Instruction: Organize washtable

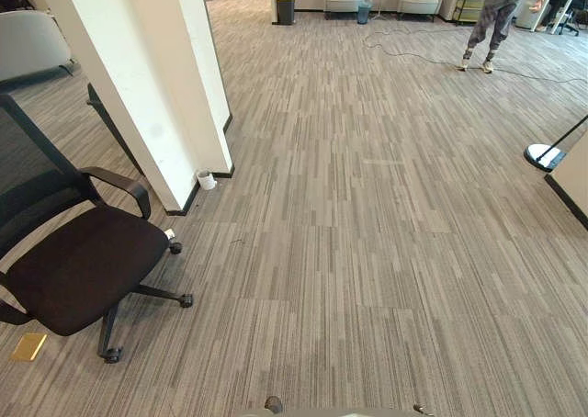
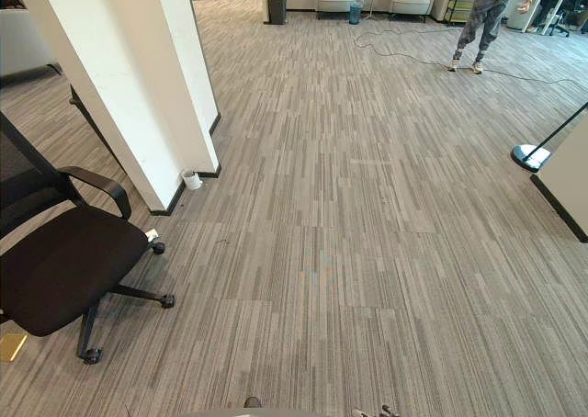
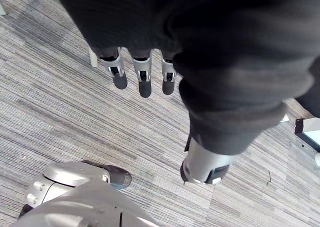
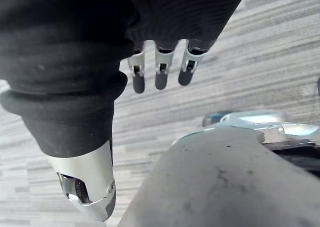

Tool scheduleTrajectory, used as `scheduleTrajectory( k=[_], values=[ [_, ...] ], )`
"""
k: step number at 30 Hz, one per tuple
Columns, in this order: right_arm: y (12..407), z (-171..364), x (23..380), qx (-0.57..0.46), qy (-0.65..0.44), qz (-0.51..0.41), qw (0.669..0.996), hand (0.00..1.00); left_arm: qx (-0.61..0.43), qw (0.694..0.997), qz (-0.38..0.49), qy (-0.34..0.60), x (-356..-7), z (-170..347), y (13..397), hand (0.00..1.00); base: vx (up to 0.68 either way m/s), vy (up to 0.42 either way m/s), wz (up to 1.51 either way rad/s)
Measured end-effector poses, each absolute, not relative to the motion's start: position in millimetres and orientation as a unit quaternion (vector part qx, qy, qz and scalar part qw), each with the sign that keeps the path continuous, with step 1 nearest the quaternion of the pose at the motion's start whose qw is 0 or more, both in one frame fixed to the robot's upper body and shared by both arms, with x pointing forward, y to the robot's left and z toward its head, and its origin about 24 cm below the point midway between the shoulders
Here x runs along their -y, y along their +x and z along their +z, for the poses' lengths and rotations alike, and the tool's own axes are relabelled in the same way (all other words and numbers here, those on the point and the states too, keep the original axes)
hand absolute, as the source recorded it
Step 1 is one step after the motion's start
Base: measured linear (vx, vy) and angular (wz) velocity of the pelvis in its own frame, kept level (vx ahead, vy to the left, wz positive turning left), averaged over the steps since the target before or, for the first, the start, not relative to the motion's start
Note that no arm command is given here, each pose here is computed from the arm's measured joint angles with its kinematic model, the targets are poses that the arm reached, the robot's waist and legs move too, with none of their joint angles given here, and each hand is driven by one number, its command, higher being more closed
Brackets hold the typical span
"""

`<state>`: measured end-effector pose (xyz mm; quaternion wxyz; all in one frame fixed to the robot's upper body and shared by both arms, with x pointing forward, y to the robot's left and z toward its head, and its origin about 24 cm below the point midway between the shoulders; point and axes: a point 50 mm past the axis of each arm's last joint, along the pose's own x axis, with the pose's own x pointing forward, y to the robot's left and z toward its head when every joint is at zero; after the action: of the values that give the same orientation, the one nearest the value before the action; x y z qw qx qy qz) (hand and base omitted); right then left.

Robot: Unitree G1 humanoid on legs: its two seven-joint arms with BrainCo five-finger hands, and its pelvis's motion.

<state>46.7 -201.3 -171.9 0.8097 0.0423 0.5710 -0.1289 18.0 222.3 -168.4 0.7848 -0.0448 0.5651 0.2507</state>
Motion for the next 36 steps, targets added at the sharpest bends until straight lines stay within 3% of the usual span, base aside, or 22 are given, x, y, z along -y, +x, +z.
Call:
scheduleTrajectory(
  k=[20, 24, 27, 31, 36],
  values=[
    [53.5, -169.5, 198.7, -0.553, 0.033, -0.141, 0.821, 0.0, -0.533, 0.812, 0.236, -0.02, -226.8, -163.4, 41.0, 0.0, 0.02, -0.014, 0.0],
    [63.9, -165.8, 203.6, -0.534, 0.031, -0.148, 0.832, 0.0, -0.505, 0.828, 0.24, -0.036, -222.9, -160.3, 63.1, 0.0, -0.11, 0.02, -0.15],
    [73.6, -161.2, 209.7, -0.508, 0.051, -0.176, 0.842, 0.0, -0.497, 0.828, 0.255, -0.048, -221.9, -159.5, 65.4, 0.0, -0.1, 0.121, -0.22],
    [61.3, -160.3, 212.4, -0.503, 0.073, -0.205, 0.837, 0.0, -0.517, 0.809, 0.274, -0.056, -224.6, -162.6, 50.3, 0.0, 0.06, 0.253, -0.41],
    [43.9, -164.9, 200.9, -0.518, 0.097, -0.219, 0.821, 0.0, -0.505, 0.811, 0.288, -0.069, -229.2, -160.8, 54.0, 0.0, 0.24, 0.115, -0.01]
  ],
)
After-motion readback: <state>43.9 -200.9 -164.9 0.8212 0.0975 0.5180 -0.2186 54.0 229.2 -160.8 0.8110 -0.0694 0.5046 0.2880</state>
